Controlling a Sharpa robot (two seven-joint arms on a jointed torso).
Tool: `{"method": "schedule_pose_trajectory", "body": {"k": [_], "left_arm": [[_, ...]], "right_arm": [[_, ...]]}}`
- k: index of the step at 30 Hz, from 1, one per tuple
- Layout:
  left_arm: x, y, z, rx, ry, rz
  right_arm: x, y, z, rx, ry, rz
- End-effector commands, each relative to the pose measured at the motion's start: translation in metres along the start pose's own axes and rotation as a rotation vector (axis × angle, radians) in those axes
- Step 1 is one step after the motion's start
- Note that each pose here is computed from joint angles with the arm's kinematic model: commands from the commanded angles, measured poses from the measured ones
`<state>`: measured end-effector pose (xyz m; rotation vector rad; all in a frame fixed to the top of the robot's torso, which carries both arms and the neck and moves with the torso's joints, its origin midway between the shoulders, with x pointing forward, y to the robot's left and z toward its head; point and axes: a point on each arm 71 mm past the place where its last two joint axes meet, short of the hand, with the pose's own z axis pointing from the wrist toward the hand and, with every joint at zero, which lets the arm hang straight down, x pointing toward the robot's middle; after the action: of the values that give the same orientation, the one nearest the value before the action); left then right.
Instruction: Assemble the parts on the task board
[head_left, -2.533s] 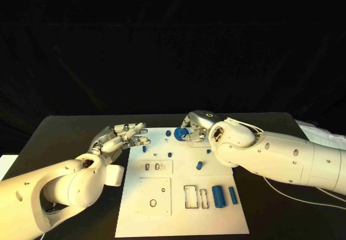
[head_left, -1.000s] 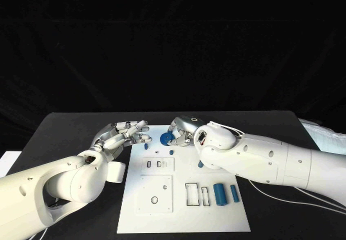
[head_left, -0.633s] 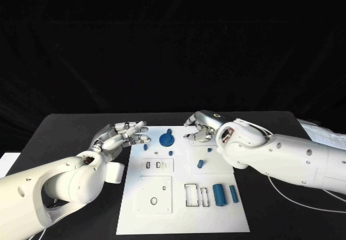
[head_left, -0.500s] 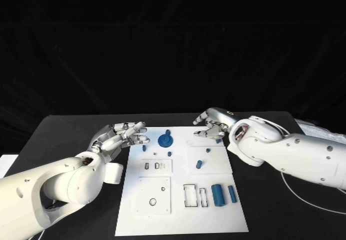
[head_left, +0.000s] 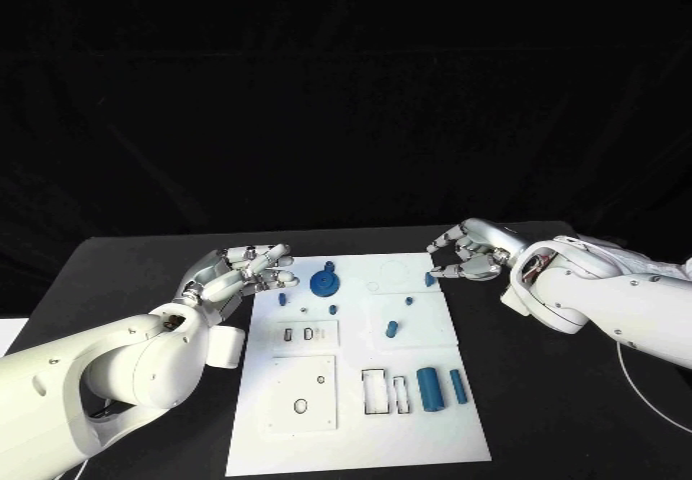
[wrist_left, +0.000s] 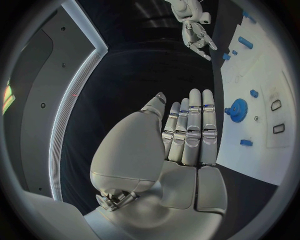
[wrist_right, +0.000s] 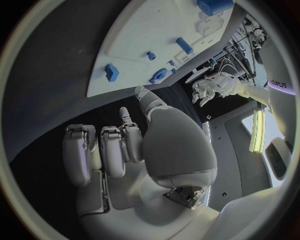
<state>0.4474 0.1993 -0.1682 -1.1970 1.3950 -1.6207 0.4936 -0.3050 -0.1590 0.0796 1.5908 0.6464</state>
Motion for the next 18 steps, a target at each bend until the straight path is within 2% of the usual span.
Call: {"method": "schedule_pose_trajectory", "body": {"k": [1, 18], "left_arm": [[0.0021, -0.0008, 0.0007, 0.01, 0.027, 0.0], [0.0017, -0.0001, 0.0014, 0.009, 0.025, 0.001]], "right_arm": [[0.006, -0.001, -0.001, -0.041, 0.039, 0.009], [0.033, -0.017, 0.009, 0.004, 0.092, -0.017]]}}
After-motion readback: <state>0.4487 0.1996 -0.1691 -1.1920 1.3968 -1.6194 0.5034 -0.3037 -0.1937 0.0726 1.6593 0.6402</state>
